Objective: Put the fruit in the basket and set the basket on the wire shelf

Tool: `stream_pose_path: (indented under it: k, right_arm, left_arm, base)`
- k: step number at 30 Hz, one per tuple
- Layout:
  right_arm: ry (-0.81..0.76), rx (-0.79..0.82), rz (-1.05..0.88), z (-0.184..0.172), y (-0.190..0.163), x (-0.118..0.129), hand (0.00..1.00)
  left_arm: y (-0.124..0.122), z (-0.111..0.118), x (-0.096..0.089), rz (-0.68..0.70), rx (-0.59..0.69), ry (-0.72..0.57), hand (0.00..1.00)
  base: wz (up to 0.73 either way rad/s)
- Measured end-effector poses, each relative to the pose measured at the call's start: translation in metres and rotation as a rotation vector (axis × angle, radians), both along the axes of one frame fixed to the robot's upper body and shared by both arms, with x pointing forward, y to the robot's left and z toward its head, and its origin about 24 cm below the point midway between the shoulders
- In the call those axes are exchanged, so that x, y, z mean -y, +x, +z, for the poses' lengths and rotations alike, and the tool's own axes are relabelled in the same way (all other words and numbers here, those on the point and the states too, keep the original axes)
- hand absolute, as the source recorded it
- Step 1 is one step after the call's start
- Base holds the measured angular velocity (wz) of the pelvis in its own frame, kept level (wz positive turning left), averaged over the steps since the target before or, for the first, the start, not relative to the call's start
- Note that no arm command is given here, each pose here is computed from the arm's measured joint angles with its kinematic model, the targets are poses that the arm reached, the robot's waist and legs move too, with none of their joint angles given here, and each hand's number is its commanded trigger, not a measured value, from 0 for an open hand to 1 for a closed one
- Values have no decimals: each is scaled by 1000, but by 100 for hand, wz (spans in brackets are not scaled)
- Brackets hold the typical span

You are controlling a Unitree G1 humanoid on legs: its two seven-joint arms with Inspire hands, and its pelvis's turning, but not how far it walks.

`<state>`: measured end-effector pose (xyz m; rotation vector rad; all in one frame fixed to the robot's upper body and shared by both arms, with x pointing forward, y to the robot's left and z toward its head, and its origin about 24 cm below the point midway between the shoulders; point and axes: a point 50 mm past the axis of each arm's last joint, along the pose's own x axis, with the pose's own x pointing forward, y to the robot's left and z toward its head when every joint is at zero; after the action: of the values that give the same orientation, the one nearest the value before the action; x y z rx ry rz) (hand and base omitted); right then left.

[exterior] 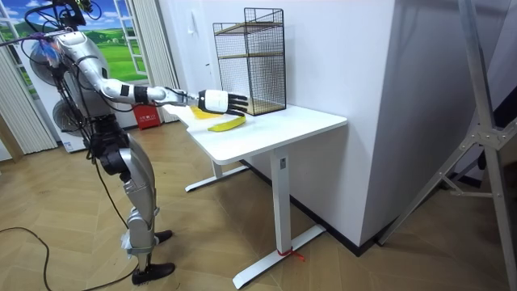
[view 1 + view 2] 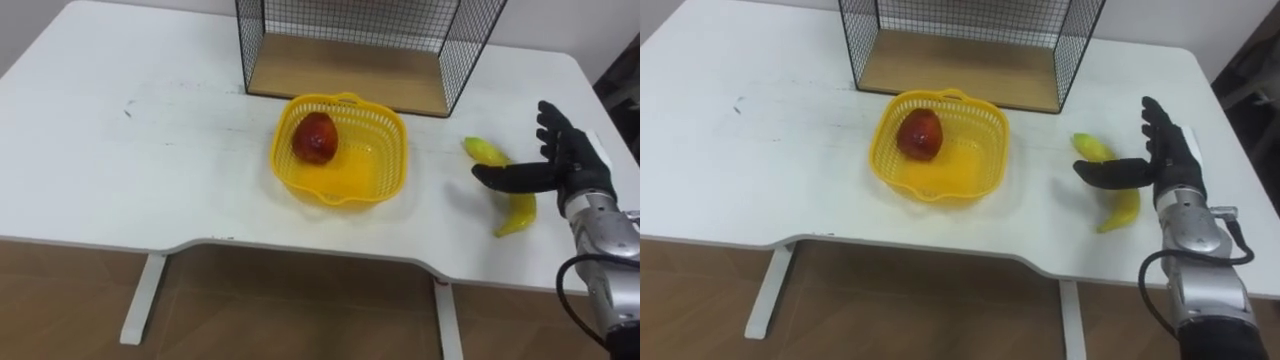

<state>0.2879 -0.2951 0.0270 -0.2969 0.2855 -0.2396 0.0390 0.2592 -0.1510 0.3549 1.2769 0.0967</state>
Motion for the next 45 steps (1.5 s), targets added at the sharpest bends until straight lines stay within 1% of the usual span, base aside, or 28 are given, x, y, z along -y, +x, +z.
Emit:
stream_pose_path:
  k: [9,14,18,23,31,40,45]
  right_arm:
    - [17,-22,16,-3,-1,2,0]
    - [42,-87,33,-16,-6,5,0]
    - [38,-106,49,-16,-8,9,0]
    - [43,-127,45,-19,-7,12,0]
    - [53,-161,28,-25,-8,15,0]
    - [43,-196,32,-28,-9,18,0]
    - [5,-214,44,-28,-8,18,0]
  left_arm:
    - [-1,0,-1,7,-11,0,0]
    - [-4,-1,-1,20,-22,-3,0]
    - [-3,-1,-2,19,-27,-6,0]
    - [-1,0,-5,16,-25,2,0]
    - [-2,0,-6,18,-38,6,0]
    - [-1,1,-9,10,-38,16,0]
    - [2,1,-9,6,-40,10,0]
  base:
    - [4]
    - [0]
    - [0]
    - [0]
    - [3]
    - [3]
    - [0]
